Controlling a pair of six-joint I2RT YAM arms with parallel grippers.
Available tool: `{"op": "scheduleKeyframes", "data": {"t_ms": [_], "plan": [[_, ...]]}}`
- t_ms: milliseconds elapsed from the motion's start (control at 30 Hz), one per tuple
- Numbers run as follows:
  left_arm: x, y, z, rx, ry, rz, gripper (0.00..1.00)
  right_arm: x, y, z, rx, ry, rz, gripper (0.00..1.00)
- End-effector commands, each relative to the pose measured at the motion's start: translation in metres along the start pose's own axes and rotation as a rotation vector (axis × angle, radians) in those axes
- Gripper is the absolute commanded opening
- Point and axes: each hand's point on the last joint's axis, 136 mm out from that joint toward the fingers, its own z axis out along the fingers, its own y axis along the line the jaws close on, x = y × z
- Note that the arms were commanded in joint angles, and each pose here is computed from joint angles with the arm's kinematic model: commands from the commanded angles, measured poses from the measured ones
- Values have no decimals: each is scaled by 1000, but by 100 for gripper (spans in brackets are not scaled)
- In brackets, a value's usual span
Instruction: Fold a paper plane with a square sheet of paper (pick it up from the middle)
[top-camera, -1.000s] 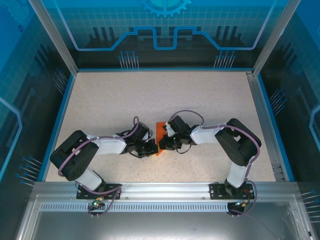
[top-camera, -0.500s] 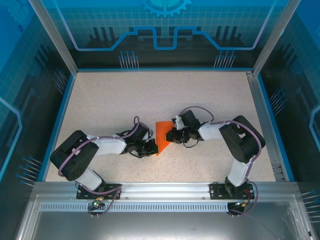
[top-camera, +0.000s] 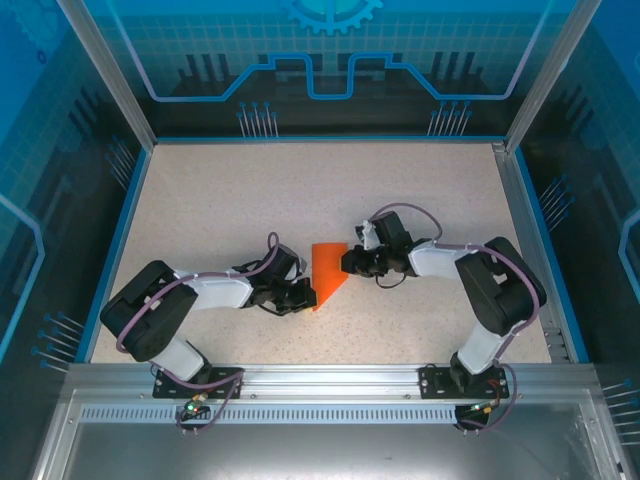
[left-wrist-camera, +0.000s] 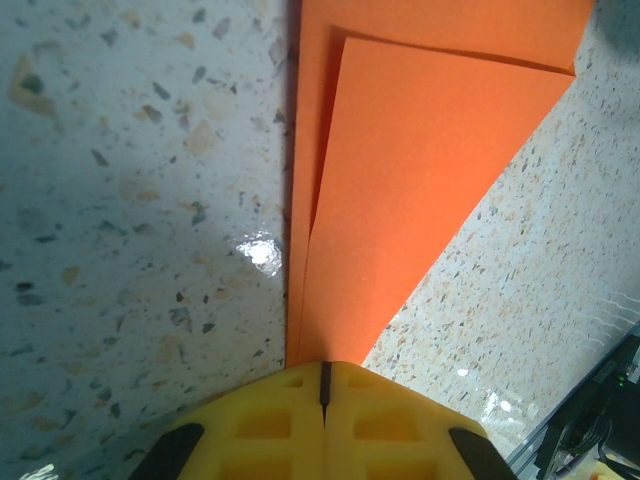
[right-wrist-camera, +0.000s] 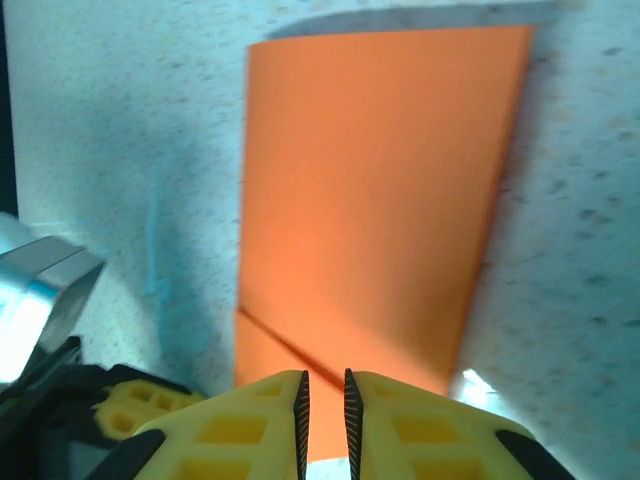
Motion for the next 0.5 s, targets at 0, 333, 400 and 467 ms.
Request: {"op": "scheduleKeyframes", "data": {"t_ms": [0, 333, 400, 467], "plan": [[20, 66, 3, -251, 40, -65, 0, 6, 19, 1, -6, 21, -54, 20], [16, 57, 2, -230, 31, -43, 0, 38, -10, 38, 75, 137, -10, 16], [13, 48, 0, -204, 23, -33, 0, 44, -17, 42, 86, 155, -7, 14], [9, 35, -3, -154, 13, -20, 0, 48, -24, 44, 108, 171, -1, 13]]}}
